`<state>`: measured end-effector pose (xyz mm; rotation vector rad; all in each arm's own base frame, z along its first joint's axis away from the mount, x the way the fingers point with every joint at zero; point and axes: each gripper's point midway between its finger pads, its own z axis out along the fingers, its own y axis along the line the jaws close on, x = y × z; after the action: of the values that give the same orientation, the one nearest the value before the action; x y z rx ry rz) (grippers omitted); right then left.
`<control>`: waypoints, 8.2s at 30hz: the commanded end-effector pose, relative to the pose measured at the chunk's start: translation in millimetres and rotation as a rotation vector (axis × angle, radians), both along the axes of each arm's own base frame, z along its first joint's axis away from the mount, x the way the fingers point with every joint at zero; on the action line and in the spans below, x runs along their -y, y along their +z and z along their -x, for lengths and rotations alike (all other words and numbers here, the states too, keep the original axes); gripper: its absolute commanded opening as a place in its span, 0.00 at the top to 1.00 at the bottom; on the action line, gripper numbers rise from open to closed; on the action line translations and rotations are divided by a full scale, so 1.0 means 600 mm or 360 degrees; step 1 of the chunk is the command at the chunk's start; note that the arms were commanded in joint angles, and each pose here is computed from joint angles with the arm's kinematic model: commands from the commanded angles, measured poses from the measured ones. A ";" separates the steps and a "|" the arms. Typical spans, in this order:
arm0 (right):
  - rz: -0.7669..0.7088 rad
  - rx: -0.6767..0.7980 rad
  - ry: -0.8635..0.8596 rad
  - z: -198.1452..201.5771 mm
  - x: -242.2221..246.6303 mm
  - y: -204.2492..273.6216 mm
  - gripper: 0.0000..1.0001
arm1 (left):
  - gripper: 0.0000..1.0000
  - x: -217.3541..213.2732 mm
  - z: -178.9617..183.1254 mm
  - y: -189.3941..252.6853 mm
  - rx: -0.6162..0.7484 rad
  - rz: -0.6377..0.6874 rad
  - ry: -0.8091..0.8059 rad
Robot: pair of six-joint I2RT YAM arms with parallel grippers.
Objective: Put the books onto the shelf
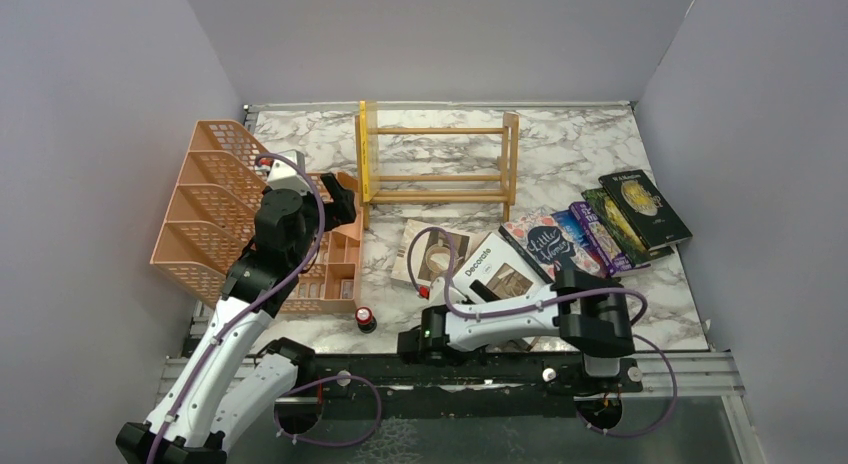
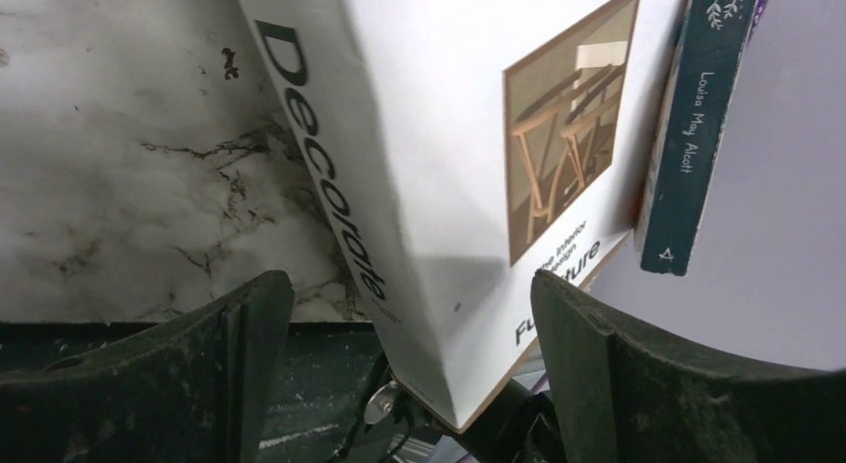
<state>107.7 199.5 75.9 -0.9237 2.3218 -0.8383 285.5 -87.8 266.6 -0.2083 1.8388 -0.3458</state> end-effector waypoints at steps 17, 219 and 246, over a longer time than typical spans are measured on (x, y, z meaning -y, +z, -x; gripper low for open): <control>0.0233 0.0410 0.0085 -0.054 -0.019 -0.026 0.08 | 0.12 -0.010 -0.007 0.002 -0.0023 -0.0045 0.0057; -0.2323 0.0078 0.0286 -0.446 -0.400 0.307 0.33 | 0.12 0.016 -0.031 -0.004 -0.0005 0.0066 0.0015; -0.1890 0.0100 -0.0520 -0.210 -0.032 0.068 0.27 | 0.05 0.139 0.030 -0.182 -0.0594 0.0286 -0.0568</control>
<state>233.5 238.2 138.2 -0.1035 2.3060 0.5657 269.8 -162.7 165.7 -0.0595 2.1957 -0.7092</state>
